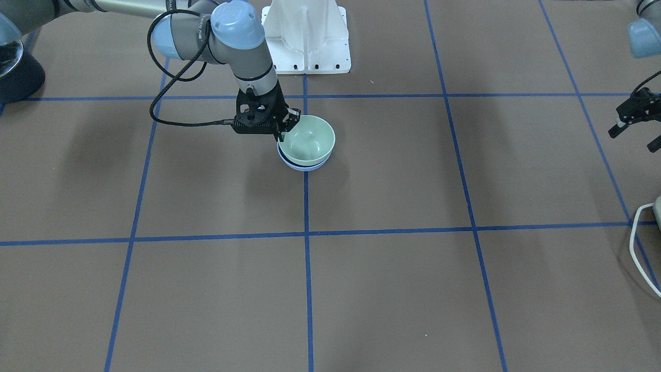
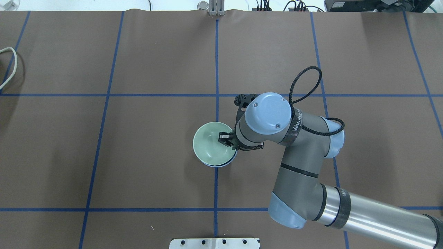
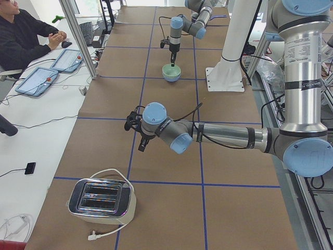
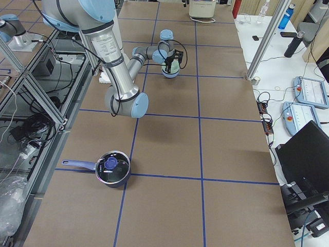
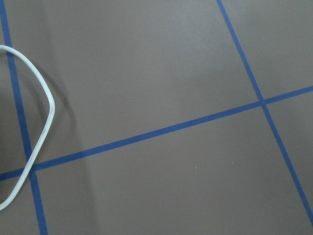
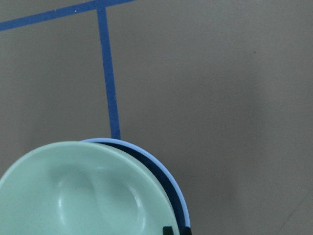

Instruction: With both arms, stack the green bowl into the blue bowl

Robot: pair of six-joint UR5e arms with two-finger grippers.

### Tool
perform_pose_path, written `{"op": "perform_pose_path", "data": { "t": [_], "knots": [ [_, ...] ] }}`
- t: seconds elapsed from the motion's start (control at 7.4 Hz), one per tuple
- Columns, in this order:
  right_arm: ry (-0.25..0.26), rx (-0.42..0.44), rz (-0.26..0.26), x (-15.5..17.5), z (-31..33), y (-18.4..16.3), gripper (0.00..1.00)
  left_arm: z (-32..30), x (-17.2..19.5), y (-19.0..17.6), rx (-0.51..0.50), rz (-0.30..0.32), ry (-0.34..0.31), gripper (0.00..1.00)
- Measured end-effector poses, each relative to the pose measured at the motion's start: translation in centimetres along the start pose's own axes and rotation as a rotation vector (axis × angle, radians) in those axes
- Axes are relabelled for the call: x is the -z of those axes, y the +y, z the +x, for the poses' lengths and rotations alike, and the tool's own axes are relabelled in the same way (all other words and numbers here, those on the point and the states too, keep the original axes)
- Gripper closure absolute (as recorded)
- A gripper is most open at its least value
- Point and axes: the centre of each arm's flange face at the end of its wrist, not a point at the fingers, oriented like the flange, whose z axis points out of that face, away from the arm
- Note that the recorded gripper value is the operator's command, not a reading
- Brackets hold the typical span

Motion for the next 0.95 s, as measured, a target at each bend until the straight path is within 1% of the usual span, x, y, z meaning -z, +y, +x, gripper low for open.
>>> {"op": "perform_pose_path", "data": {
  "t": [0.14, 0.27, 0.68, 0.81, 0.95],
  "knots": [
    [0.000, 0.004, 0.000, 0.0, 0.0, 0.0, 0.29, 0.0, 0.0, 0.0, 0.000, 0.000, 0.000, 0.03],
    [-0.002, 0.006, 0.002, 0.0, 0.1, -0.1, 0.00, 0.0, 0.0, 0.0, 0.000, -0.001, 0.000, 0.02],
    [-0.013, 0.020, 0.061, 0.3, 0.5, -1.1, 0.00, 0.0, -0.1, 0.0, 0.000, -0.001, 0.001, 0.03],
    [-0.027, 0.025, 0.078, 1.2, 0.6, -1.9, 0.00, 0.0, -0.1, 0.0, 0.000, -0.001, 0.000, 0.03],
    [-0.049, 0.019, 0.099, 2.9, 1.0, -3.8, 0.00, 0.0, -0.1, 0.0, 0.000, -0.001, 0.000, 0.03]
  ]
}}
